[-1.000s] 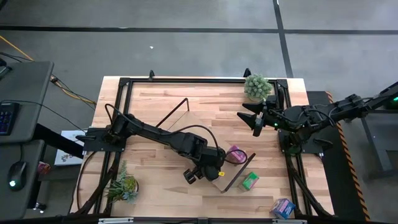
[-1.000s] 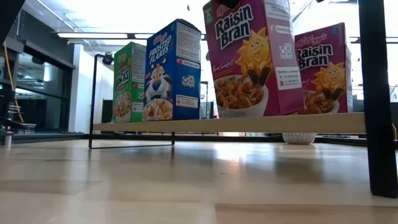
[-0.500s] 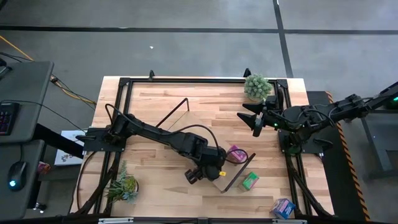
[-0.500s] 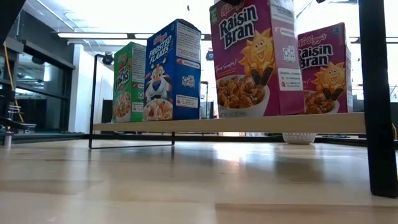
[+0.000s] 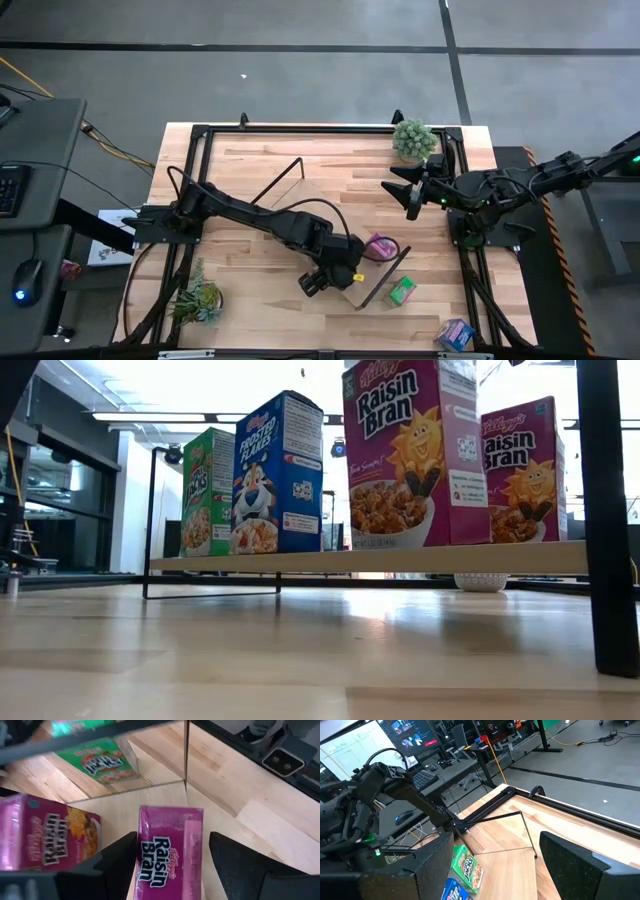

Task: Stack cereal on shelf
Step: Put the violet cereal box on the shelf aligned with the other violet cereal box, then adjust the violet cereal box in the back on the shelf

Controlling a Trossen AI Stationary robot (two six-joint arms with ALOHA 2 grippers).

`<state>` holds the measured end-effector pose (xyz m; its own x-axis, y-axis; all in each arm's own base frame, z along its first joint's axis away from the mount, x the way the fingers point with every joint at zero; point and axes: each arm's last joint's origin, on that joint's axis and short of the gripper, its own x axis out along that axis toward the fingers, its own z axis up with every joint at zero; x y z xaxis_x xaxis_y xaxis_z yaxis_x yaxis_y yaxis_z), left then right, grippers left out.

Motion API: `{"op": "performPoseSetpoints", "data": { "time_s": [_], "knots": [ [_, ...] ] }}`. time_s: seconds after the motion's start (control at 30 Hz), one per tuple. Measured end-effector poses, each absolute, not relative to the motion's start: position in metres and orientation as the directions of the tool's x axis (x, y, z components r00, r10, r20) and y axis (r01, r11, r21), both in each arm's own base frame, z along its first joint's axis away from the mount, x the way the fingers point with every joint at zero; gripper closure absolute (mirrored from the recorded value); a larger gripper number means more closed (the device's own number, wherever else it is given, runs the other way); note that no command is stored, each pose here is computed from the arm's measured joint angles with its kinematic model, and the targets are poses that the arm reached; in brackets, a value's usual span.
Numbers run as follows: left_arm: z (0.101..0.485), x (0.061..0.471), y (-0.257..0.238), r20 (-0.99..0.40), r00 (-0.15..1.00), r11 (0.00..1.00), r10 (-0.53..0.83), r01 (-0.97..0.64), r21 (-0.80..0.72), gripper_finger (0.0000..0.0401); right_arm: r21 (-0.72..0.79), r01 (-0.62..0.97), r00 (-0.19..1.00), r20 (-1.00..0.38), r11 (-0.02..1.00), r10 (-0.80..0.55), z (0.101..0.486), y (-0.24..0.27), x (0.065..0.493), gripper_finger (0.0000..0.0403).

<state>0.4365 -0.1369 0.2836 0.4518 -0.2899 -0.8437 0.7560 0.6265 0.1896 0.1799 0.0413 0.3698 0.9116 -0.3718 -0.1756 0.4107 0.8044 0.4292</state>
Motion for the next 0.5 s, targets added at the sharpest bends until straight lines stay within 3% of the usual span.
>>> {"op": "performPoseSetpoints", "data": {
  "time_s": [0.5],
  "knots": [
    [0.311,0.424,-0.120,-0.841,0.502,0.637,-0.202,0.719,0.277,0.0162,0.397,0.438,0.899,-0.175,0.807,-0.402,0.369,0.040,0.179,0.0114]
  ]
}}
